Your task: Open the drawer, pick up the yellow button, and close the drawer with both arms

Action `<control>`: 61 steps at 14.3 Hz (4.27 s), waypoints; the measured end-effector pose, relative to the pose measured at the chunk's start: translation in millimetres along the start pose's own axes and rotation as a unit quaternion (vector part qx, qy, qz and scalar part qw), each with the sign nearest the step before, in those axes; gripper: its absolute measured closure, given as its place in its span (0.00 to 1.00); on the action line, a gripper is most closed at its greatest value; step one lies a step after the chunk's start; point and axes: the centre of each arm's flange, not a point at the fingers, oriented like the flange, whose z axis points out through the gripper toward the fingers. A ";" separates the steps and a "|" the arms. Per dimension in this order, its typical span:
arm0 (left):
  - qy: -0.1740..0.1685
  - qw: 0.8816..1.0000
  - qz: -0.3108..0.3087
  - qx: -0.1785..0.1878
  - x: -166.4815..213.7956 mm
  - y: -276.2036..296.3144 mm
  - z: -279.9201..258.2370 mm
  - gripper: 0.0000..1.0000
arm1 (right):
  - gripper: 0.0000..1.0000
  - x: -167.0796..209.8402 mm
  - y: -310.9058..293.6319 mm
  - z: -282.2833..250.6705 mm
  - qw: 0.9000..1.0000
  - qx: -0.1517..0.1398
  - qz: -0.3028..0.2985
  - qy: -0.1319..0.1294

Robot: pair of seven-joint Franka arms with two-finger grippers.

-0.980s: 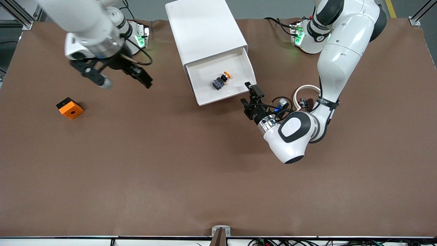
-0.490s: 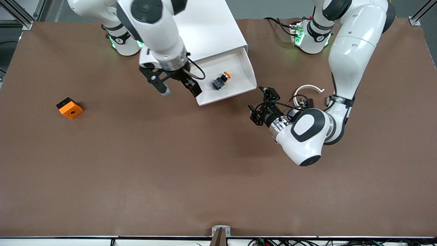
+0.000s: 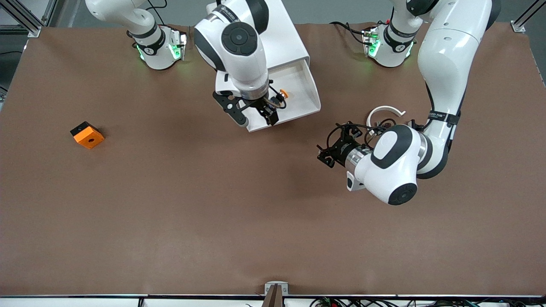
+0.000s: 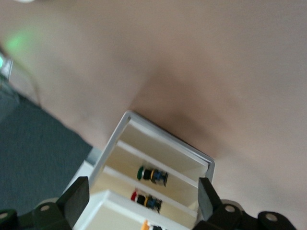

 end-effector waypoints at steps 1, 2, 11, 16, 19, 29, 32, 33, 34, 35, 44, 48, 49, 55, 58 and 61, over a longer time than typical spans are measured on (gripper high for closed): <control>0.014 0.999 0.035 -0.004 -3.3 -2.5 -6.5 0.00 | 0.00 -8.0 -0.6 5.7 1.000 -0.004 -0.006 0.000; 0.032 0.997 0.068 -0.006 -7.4 -6.2 -13.7 0.00 | 0.00 -19.2 -0.6 10.9 1.000 -0.008 -0.014 0.001; 0.196 0.944 0.266 -0.002 -28.4 -24.6 -66.3 0.00 | 0.00 -55.8 -1.4 47.6 0.998 -0.035 -0.043 0.014; 0.285 0.904 0.317 0.027 -73.5 -43.3 -93.5 0.00 | 0.02 -54.0 -2.3 45.9 0.998 -0.034 -0.052 0.014; 0.296 0.893 0.338 0.024 -86.1 -54.5 -107.3 0.00 | 0.34 -54.1 -1.9 46.1 0.996 -0.036 -0.077 0.014; 0.316 0.863 0.393 0.039 -37.6 -164.8 -191.6 0.00 | 0.59 -37.7 -5.8 34.6 0.995 -0.034 -0.090 0.015; 0.321 0.853 0.408 0.057 -39.9 -188.4 -187.3 0.00 | 0.59 10.0 -7.0 -6.3 0.993 -0.050 -0.106 0.006; 0.330 0.851 0.405 0.059 -40.6 -196.4 -184.6 0.00 | 0.59 31.4 -5.3 -23.4 0.992 -0.052 -0.115 -0.003; 0.340 0.847 0.404 0.058 -41.9 -204.5 -180.9 0.00 | 0.59 55.7 -1.3 -40.2 0.990 -0.052 -0.129 -0.009; 0.350 0.844 0.402 0.056 -43.5 -212.7 -176.4 0.00 | 0.59 81.4 4.8 -55.9 0.988 -0.050 -0.148 -0.013; 0.377 0.836 0.398 0.019 -79.7 -156.0 -100.4 0.00 | 0.59 296.9 83.8 -82.7 0.946 -0.062 -0.318 -0.032; 0.363 0.857 0.366 -0.019 -105.3 -76.2 -9.9 0.00 | 0.59 361.3 110.9 -48.0 0.931 -0.044 -0.361 -0.025; 0.360 0.864 0.351 -0.028 -113.9 -60.7 11.7 0.00 | 0.59 376.2 119.8 -38.1 0.928 -0.039 -0.370 -0.022; 0.368 0.887 0.277 -0.046 -167.2 -17.3 90.2 0.00 | 0.59 450.5 198.1 55.3 0.912 -0.010 -0.409 0.013; 0.361 0.896 0.252 -0.056 -182.4 -5.8 107.8 0.00 | 0.59 469.9 241.6 106.3 0.918 -0.001 -0.395 0.033; 0.357 0.900 0.245 -0.053 -190.7 0.4 125.8 0.00 | 0.59 483.0 278.3 142.8 0.925 0.006 -0.376 0.055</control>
